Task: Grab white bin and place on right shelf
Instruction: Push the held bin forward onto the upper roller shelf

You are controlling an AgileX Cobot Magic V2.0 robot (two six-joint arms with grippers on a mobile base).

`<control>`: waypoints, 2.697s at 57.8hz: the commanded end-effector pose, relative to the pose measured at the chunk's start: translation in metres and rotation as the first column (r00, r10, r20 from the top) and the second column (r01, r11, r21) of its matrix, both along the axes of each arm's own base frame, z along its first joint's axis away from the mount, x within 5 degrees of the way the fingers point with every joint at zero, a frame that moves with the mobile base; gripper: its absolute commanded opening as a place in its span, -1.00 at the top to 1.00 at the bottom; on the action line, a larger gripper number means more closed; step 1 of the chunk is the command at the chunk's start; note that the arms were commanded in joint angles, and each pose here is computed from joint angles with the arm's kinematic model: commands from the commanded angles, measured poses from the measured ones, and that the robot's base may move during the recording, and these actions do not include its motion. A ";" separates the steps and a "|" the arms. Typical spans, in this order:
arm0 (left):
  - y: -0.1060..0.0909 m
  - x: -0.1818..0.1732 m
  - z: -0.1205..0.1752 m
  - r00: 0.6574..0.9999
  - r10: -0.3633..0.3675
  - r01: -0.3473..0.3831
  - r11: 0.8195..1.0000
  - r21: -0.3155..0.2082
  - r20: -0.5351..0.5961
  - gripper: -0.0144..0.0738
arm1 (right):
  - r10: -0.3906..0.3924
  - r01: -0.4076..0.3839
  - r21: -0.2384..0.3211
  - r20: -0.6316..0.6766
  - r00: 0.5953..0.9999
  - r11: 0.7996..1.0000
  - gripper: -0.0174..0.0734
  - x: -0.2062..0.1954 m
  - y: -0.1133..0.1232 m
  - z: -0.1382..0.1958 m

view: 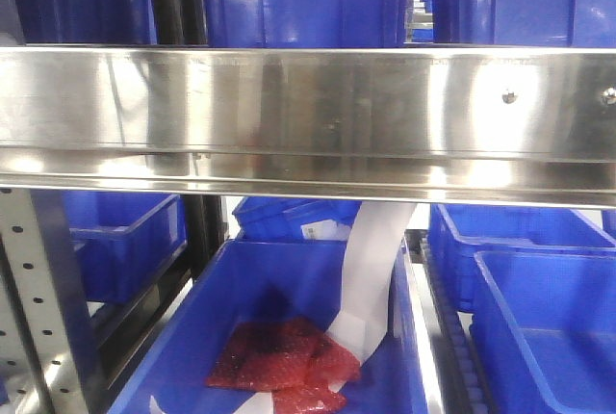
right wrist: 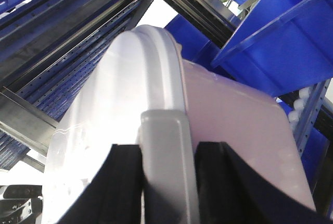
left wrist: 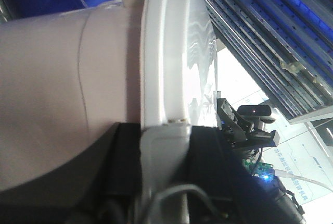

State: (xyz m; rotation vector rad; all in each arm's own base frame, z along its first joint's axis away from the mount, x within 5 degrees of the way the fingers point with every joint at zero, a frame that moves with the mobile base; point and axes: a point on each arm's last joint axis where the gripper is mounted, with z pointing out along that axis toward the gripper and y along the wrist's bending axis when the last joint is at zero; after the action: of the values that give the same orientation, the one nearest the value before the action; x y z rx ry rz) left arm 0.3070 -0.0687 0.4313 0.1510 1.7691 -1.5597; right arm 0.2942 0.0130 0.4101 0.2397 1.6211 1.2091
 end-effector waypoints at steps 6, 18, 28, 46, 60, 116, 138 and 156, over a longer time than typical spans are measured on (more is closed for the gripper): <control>-0.011 -0.035 0.033 0.973 -0.190 0.202 0.975 -0.087 0.128 0.96 | 0.044 -0.049 0.064 0.088 0.995 0.997 0.48 -0.013 0.006 0.025; -0.011 -0.035 0.033 0.973 -0.190 0.202 0.975 -0.087 0.128 0.96 | 0.044 -0.049 0.064 0.088 0.995 0.997 0.48 -0.013 0.006 0.025; -0.011 -0.035 0.033 0.973 -0.190 0.202 0.975 -0.087 0.128 0.96 | 0.044 -0.049 0.064 0.088 0.995 0.997 0.48 -0.013 0.006 0.025; -0.009 -0.028 0.034 0.986 -0.115 0.127 0.987 -0.097 0.120 0.96 | 0.044 -0.052 0.085 0.094 0.995 0.995 0.48 -0.013 0.006 0.027; -0.004 -0.014 0.031 0.989 0.026 -0.015 0.997 -0.076 0.145 0.96 | 0.096 -0.108 0.137 0.089 0.991 0.985 0.48 -0.009 0.020 0.026; -0.001 0.028 -0.023 0.988 0.052 -0.083 0.974 0.210 0.146 -0.18 | 0.094 -0.089 -0.080 0.063 0.994 0.993 -0.76 0.040 0.026 -0.030; 0.009 0.038 -0.033 0.970 0.163 -0.217 0.913 0.346 0.178 -0.38 | -0.081 0.102 -0.279 0.088 0.993 0.955 -0.78 0.050 0.012 -0.039; 0.004 0.012 0.004 0.956 0.052 -0.166 0.908 0.385 0.290 -0.38 | -0.096 0.154 -0.333 0.184 0.978 0.930 -0.78 0.031 0.005 -0.015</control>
State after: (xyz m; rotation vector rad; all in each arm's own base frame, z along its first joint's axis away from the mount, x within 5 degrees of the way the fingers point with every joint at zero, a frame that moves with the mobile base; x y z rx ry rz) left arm 0.3474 -0.0577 0.3859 0.3645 1.9731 -0.9741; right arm 0.3466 0.0164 0.3531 0.0979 1.7479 0.7867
